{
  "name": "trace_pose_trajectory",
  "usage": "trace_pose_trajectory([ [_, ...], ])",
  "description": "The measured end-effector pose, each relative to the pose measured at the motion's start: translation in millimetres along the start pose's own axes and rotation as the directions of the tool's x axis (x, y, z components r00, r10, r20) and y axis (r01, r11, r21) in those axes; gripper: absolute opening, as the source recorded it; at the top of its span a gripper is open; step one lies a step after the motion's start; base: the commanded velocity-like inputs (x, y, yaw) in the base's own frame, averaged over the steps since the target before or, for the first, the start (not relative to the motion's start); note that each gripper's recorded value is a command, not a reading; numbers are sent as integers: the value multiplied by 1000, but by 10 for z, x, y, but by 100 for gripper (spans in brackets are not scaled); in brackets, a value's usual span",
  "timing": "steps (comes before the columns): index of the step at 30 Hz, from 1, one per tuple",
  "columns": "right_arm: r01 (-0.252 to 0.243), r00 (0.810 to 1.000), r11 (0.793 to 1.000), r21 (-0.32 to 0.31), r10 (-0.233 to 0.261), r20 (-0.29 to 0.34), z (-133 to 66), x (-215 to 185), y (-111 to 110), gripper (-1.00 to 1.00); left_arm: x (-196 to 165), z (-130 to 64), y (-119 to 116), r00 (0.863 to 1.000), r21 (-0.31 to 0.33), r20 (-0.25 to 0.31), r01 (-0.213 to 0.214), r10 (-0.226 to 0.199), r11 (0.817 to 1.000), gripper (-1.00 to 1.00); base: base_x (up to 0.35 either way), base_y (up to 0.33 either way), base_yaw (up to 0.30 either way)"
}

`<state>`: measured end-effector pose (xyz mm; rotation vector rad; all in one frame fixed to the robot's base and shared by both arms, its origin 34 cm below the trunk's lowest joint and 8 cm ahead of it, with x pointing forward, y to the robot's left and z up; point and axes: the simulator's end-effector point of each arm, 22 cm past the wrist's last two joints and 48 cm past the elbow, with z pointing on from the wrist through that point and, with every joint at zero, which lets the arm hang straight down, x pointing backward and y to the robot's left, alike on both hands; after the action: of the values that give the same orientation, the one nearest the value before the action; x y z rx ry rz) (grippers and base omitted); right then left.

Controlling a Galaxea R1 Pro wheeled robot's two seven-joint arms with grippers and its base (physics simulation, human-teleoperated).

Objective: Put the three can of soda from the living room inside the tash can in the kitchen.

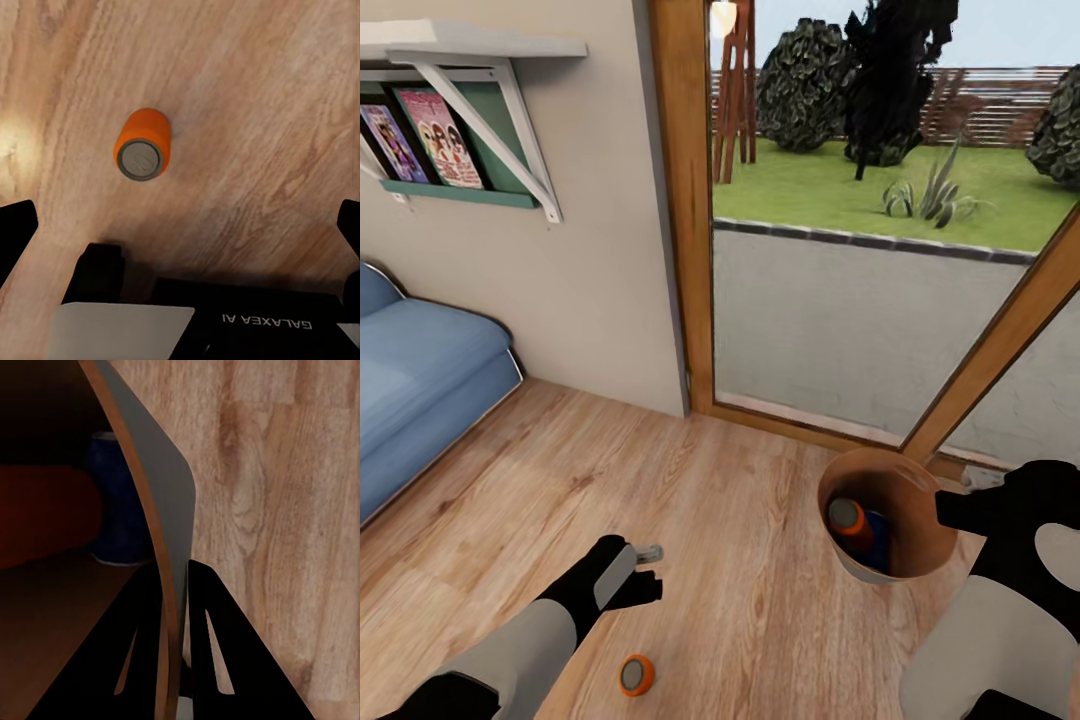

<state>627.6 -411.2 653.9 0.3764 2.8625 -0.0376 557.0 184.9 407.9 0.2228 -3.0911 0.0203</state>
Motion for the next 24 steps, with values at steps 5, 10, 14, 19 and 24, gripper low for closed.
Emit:
trace_pose_trajectory([
  [5, 0, 1000, 1000, -1, 0, 0, 92, 37, -1, -100, 7, 101, -75, 1000, 43, 1, 4, -4, 999, 100, 0, 0, 0],
  [10, 0, 1000, 1000, -1, 0, 0, 93, 39, 3, -100, 4, 100, -109, 1000, 62, 1, 5, -5, 998, 100, 0, 0, 0],
  [14, 0, 1000, 1000, -1, 0, 0, 93, 38, 3, -100, -11, 105, -43, 1000, 56, 4, 8, -8, 998, 100, 0, 0, 0],
  [19, 0, 1000, 1000, -2, 0, 0, 94, 40, 5, -100, -57, 119, 201, 1000, 26, 10, 22, -22, 999, 100, 0, 0, 0],
  [24, 0, 1000, 1000, 0, 0, -1, 94, 41, 1, -100, -113, 123, 361, 999, 6, 27, 34, -34, 999, 100, 0, 0, 0],
])
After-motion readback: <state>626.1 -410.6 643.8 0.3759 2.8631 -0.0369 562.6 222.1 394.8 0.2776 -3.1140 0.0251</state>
